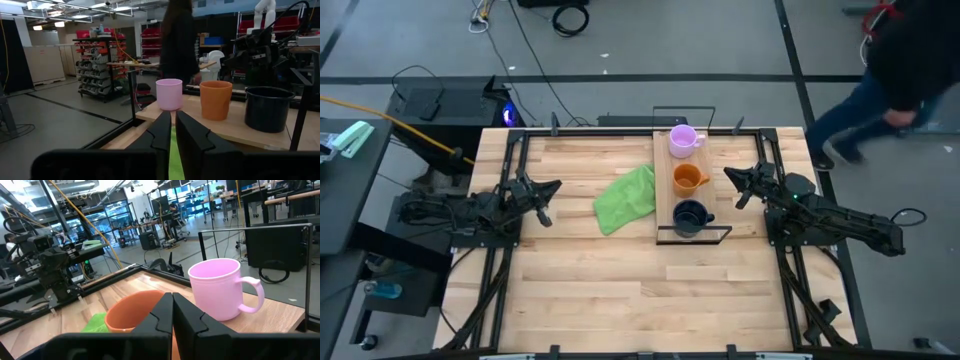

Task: Stack small to large cups/mugs on shelf
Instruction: Return to Home Position

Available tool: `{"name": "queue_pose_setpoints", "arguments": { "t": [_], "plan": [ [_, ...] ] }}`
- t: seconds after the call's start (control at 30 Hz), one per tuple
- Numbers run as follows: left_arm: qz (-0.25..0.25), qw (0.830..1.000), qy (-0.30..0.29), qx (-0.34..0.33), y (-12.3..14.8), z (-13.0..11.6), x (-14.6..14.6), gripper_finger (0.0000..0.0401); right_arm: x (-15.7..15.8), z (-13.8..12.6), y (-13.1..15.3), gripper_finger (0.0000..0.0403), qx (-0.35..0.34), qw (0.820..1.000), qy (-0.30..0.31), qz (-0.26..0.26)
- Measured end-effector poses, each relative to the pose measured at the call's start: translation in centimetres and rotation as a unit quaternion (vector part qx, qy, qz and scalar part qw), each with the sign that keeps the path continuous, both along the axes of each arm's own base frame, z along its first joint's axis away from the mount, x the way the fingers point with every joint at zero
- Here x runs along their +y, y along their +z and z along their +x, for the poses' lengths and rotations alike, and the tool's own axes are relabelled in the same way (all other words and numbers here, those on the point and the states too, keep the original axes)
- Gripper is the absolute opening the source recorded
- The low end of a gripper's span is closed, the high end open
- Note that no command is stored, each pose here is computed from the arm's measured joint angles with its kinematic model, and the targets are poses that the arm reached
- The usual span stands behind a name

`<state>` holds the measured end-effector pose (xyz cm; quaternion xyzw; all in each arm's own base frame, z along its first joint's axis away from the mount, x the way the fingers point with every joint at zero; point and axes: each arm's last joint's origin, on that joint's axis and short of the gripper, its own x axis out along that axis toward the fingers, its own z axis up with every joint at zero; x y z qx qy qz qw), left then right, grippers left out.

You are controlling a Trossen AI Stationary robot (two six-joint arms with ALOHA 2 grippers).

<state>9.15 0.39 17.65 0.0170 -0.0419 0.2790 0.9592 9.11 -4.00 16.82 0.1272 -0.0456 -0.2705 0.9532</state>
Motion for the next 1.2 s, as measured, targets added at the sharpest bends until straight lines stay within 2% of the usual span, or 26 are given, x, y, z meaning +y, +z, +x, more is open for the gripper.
{"name": "queue_pose_setpoints", "arguments": {
  "t": [0.87, 1.2],
  "plan": [
    [0.0, 1.0, 0.0, 0.0, 0.0, 0.0, 0.0, 0.0025, 0.0, 0.0, 0.0, 0.0012, 0.0, 1.0, 0.0, 0.0],
    [0.0, 1.0, 0.0, 0.0, 0.0, 0.0, 0.0, 0.0036, 0.0, 0.0, 0.0, 0.0012, 0.0, 1.0, 0.0, 0.0]
  ]
}}
